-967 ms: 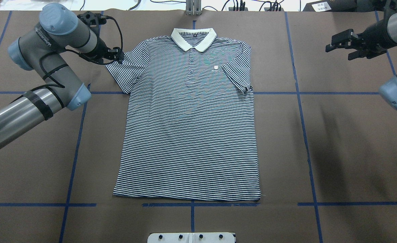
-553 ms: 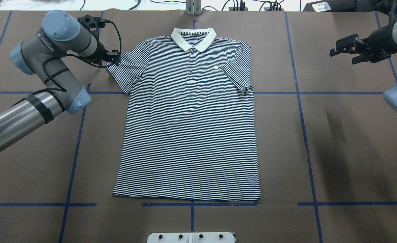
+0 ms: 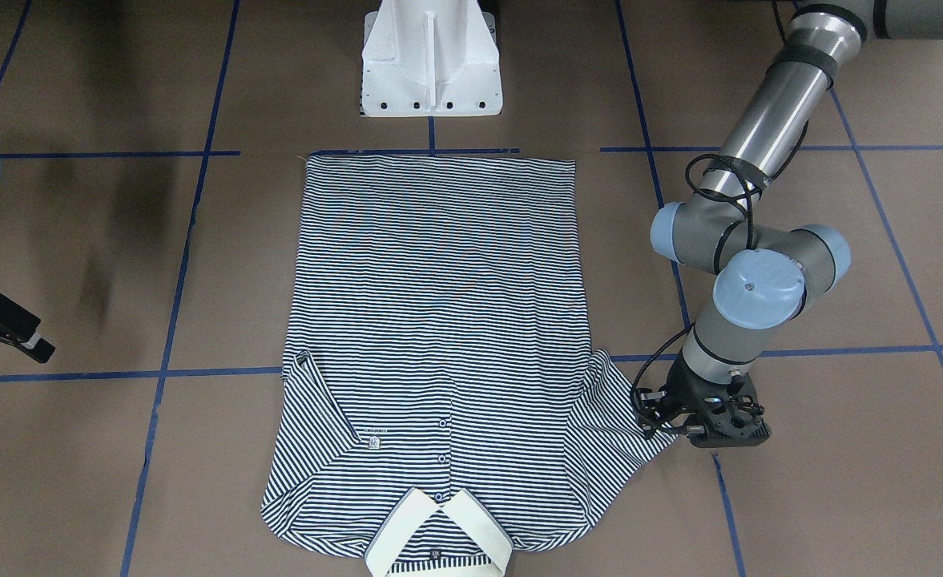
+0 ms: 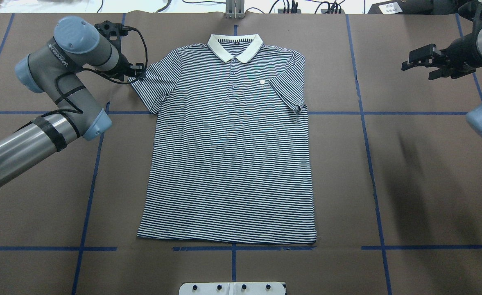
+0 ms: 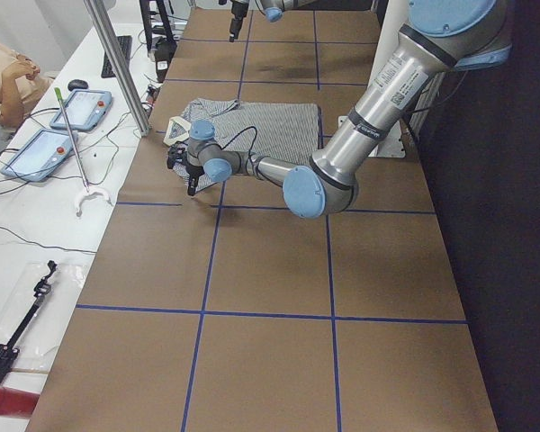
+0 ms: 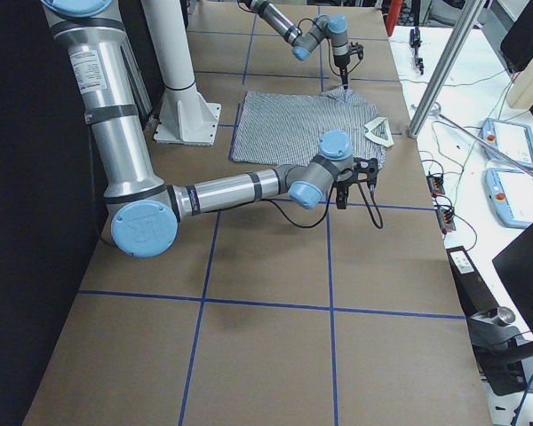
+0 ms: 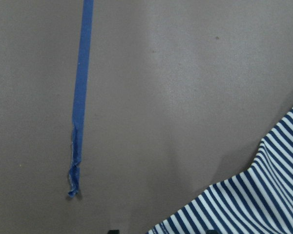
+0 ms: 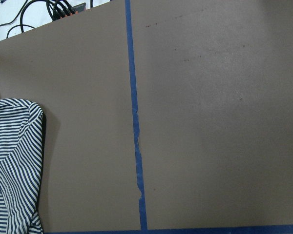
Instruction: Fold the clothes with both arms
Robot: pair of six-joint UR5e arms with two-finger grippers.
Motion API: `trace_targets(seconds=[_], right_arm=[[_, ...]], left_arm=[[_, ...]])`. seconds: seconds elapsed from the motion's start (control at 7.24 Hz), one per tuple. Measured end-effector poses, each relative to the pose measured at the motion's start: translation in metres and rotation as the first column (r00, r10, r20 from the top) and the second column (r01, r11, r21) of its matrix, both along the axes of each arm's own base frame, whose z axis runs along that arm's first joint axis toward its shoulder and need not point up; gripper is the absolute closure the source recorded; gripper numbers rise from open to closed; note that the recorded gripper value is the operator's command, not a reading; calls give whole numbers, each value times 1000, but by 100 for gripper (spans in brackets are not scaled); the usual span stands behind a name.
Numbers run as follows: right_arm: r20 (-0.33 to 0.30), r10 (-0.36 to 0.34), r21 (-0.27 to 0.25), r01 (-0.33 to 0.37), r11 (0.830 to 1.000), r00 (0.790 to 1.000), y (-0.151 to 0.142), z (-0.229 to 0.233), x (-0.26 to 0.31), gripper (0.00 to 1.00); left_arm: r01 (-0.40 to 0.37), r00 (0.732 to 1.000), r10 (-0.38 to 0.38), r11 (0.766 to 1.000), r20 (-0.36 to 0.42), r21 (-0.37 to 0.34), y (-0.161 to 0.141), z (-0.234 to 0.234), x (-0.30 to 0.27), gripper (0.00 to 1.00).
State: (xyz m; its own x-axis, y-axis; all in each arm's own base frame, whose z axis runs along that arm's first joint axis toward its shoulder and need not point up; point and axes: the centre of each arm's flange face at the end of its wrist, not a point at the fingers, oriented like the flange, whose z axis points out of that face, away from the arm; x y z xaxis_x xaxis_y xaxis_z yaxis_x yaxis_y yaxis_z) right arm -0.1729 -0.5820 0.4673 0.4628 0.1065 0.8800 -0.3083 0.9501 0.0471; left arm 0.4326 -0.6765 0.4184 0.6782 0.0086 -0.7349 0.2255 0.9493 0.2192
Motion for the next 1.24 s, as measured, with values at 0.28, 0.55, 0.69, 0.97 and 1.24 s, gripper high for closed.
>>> trace_targets(seconds=[0.28, 0.55, 0.69, 0.97, 1.24], right_arm=[[1, 1, -3, -1, 1000, 1000, 2, 1, 1, 0], [2, 3, -4, -3, 1000, 1000, 3, 1, 2, 0], [2, 3, -5, -3, 1000, 1000, 3, 1, 2, 0], [5, 4, -4, -4, 1000, 1000, 4, 0, 2, 0], [9, 6, -3, -6, 1000, 1000, 4, -3, 2, 0]], left_arm=[[-3, 1000, 3, 1000, 2, -1, 1, 1, 1, 47], [-5, 1000, 5, 1000, 5, -2, 1, 4, 2, 68], [-5, 1000, 5, 1000, 5, -2, 1, 6, 2, 96], [-4, 1000, 4, 1000, 1, 1, 0, 6, 2, 100], [0, 1000, 1, 1000, -28, 29, -1, -19, -2, 100]])
